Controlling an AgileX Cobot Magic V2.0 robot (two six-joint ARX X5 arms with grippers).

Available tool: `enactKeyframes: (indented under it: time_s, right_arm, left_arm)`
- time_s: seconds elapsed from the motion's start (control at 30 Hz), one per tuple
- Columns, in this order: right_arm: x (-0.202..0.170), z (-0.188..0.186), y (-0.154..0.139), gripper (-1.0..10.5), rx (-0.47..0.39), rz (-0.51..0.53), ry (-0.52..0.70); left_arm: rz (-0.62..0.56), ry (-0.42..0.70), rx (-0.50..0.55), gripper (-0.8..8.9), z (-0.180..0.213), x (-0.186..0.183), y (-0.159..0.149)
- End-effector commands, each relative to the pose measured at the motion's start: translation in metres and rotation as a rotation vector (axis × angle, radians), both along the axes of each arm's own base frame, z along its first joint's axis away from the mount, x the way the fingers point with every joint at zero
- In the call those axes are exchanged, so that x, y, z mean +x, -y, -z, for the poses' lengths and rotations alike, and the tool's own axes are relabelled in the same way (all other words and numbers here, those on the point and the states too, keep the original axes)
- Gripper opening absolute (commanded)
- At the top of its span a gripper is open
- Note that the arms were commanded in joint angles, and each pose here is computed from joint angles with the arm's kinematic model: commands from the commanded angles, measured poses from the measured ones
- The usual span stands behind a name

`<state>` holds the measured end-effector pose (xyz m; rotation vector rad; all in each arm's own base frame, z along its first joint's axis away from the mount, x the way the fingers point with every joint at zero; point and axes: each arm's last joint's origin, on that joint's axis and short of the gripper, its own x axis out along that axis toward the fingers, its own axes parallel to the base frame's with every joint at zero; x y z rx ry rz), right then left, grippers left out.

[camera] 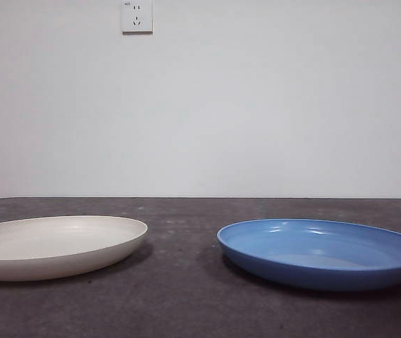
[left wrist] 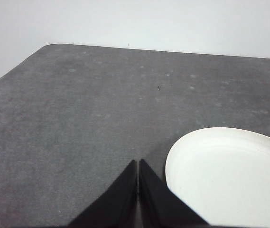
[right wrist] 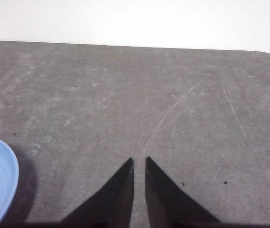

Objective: Pick up the white plate, put it on the blue plate, put it on desk

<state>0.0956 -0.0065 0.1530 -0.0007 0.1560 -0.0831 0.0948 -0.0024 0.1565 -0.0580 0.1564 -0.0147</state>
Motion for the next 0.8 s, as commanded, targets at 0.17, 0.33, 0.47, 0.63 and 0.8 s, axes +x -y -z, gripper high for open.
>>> enactKeyframes:
  time_s: [0.17,0.33,0.47,0.63,0.8]
  right_arm:
    - [0.001,-0.002,0.000,0.4,0.000,0.000,0.034]
    - [0.001,-0.003,-0.001,0.3,0.153,-0.030,0.056]
    - [0.001,-0.005,-0.002,0.1,0.262,-0.043,0.062]
    - [-0.002,-0.021,-0.003,0.1,0.382,-0.043,0.099]
    - [-0.002,-0.046,-0.005,0.1,0.440,-0.057,0.102]
  left_arm:
    - [0.005,-0.022,0.004,0.07,0.007,0.001,0.000]
    - [-0.003,-0.023,-0.040,0.08,0.007,0.001,0.000]
    - [-0.012,-0.013,-0.102,0.10,0.002,0.000,0.000]
    - [-0.025,0.031,-0.162,0.10,-0.019,-0.002,0.000]
    - [-0.042,0.014,-0.243,0.10,-0.036,0.001,0.000]
